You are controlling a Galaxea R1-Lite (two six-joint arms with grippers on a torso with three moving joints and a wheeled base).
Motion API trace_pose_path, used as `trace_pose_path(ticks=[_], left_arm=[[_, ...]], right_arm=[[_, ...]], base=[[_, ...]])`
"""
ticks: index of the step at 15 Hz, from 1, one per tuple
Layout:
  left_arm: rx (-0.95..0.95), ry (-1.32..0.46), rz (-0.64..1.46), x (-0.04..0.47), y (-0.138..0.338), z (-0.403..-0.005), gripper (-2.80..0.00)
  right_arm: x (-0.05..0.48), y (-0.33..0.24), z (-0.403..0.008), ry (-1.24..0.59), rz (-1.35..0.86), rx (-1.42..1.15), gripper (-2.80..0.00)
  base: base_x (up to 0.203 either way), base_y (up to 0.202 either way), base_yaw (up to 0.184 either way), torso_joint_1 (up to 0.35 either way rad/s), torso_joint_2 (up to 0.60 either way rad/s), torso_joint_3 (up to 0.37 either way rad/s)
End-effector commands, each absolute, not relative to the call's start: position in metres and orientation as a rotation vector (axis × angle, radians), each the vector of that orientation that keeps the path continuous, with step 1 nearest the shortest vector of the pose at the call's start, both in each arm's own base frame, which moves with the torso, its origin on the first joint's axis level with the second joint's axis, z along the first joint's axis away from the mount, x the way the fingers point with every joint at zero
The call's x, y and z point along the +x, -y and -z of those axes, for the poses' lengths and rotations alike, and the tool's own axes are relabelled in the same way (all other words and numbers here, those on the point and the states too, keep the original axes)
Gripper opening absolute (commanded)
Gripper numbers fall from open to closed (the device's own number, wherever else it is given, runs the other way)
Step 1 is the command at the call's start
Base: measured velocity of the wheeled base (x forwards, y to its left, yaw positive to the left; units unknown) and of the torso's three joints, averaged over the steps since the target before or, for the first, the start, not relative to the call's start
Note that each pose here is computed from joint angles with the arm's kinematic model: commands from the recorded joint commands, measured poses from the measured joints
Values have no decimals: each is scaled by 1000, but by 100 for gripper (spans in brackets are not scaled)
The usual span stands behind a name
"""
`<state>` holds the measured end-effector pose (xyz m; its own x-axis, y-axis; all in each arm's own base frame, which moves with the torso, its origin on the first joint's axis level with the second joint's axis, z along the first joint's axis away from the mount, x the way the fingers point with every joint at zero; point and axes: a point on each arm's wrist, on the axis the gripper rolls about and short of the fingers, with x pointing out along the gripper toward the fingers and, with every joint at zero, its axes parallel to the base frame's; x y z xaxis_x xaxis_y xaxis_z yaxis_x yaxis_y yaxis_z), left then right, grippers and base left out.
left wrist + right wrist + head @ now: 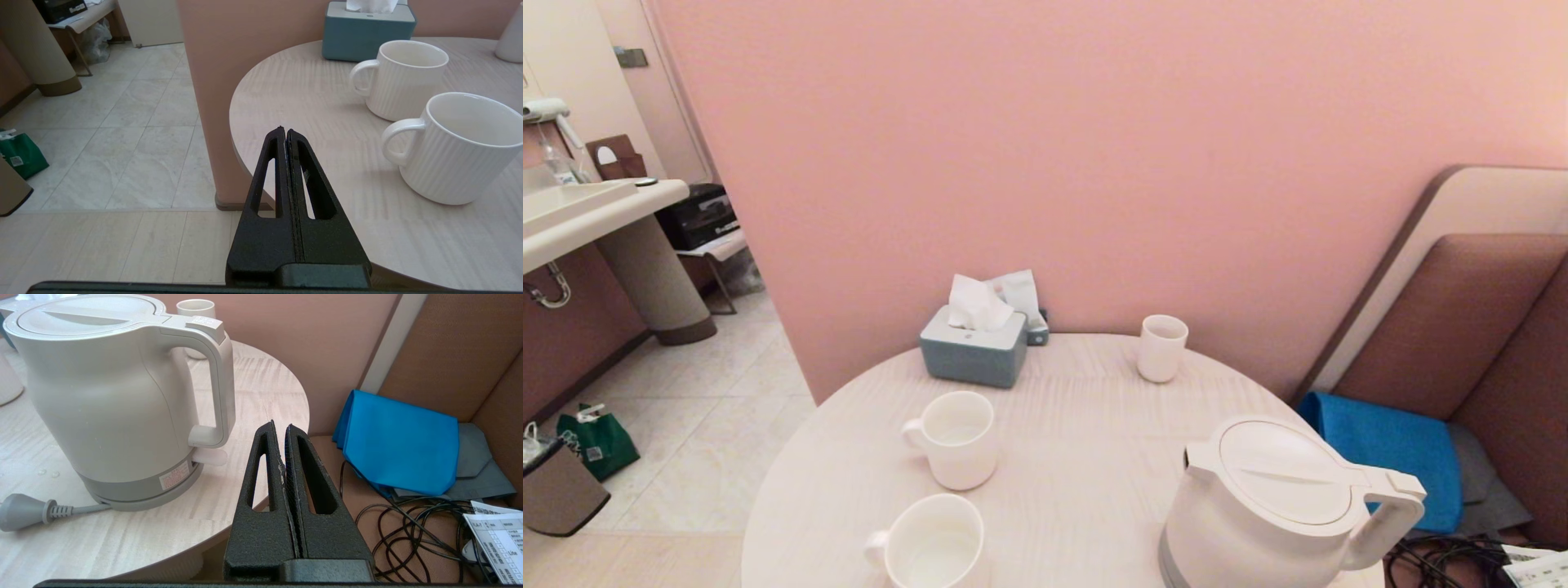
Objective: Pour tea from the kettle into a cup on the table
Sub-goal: Pick up the kettle
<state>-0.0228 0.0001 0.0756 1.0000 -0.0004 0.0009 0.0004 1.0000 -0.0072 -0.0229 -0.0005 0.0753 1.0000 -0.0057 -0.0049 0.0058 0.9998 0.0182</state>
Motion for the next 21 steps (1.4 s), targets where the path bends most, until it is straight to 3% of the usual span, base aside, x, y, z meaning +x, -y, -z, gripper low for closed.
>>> trace_pose_path(ticks=[1,9,13,18,21], left_arm=[[-8,0,0,-23,0,-76,-280],[-8,2,0,-23,0,-76,-280],[-8,1,0,-23,0,-76,-280],[-8,2,0,-23,0,-76,-280],[-8,1,0,-23,0,-76,-280]], right_arm=[[-23,0,-75,-5,5,18,-280],[-23,1,-78,15,38,57,-280],[-40,1,-130,125,38,58,-280],[0,1,-211,-54,38,55,-280],[43,1,-241,-309,48,53,-280]], base=[[0,0,0,0,0,0],[0,0,0,0,0,0],[0,0,0,0,0,0],[0,0,0,0,0,0],[0,0,0,0,0,0]])
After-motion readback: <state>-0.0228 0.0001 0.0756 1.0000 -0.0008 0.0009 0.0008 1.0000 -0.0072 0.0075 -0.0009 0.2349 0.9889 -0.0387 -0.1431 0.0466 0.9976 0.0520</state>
